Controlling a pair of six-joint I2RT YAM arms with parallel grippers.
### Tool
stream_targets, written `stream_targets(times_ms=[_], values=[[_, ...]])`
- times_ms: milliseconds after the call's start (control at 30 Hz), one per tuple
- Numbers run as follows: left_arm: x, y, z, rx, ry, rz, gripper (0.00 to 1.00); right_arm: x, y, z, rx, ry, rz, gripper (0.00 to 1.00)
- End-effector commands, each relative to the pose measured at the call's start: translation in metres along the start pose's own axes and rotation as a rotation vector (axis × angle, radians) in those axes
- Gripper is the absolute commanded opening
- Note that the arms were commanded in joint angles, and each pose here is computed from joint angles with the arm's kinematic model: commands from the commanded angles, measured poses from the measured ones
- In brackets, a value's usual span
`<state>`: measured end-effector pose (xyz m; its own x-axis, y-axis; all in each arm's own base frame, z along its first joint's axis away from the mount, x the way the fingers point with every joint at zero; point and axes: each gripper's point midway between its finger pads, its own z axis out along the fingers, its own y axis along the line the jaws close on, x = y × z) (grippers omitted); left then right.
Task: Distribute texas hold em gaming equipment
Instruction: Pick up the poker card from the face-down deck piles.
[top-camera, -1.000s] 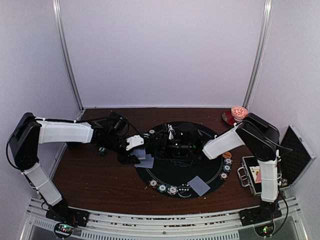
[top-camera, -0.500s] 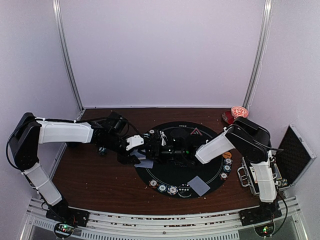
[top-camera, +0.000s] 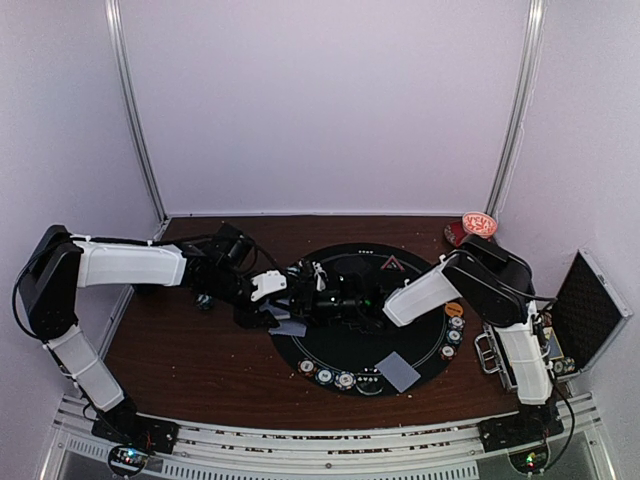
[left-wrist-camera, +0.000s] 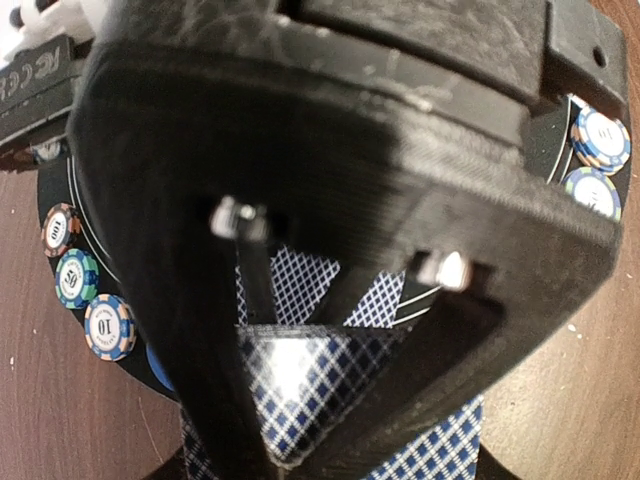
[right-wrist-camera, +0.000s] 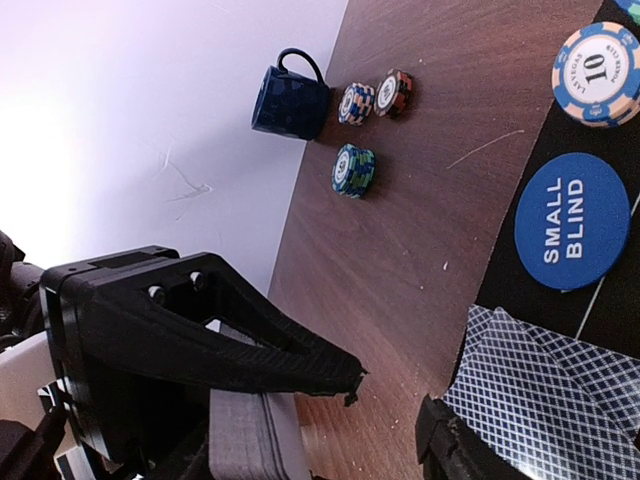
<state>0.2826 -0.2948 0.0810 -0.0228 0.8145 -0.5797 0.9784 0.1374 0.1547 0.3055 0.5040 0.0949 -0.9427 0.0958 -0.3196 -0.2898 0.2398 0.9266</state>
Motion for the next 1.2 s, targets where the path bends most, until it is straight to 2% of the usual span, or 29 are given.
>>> stream_targets(times_ms=[0,233,433,700,1167], values=[[-0.01,-0.001,-0.004,0.0,-0.042,0.026,0.6,0.009,0.003,0.01,-0.034,0.034,0.01,0.61],[-0.01,-0.001,-0.005,-0.003,-0.042,0.027,0.61,0.008,-0.012,0.008,0.016,0.021,0.028,0.52],[-0.011,-0.001,-0.005,-0.005,-0.043,0.028,0.61,-0.008,-0.03,-0.016,0.108,-0.047,0.04,0.43],[-0.01,-0.001,-0.005,-0.002,-0.041,0.027,0.61,-0.013,-0.039,-0.034,0.175,-0.06,0.021,0.36],[-0.007,-0.001,-0.001,0.001,-0.029,0.023,0.61,-0.014,0.024,-0.046,-0.006,-0.051,-0.02,0.28]])
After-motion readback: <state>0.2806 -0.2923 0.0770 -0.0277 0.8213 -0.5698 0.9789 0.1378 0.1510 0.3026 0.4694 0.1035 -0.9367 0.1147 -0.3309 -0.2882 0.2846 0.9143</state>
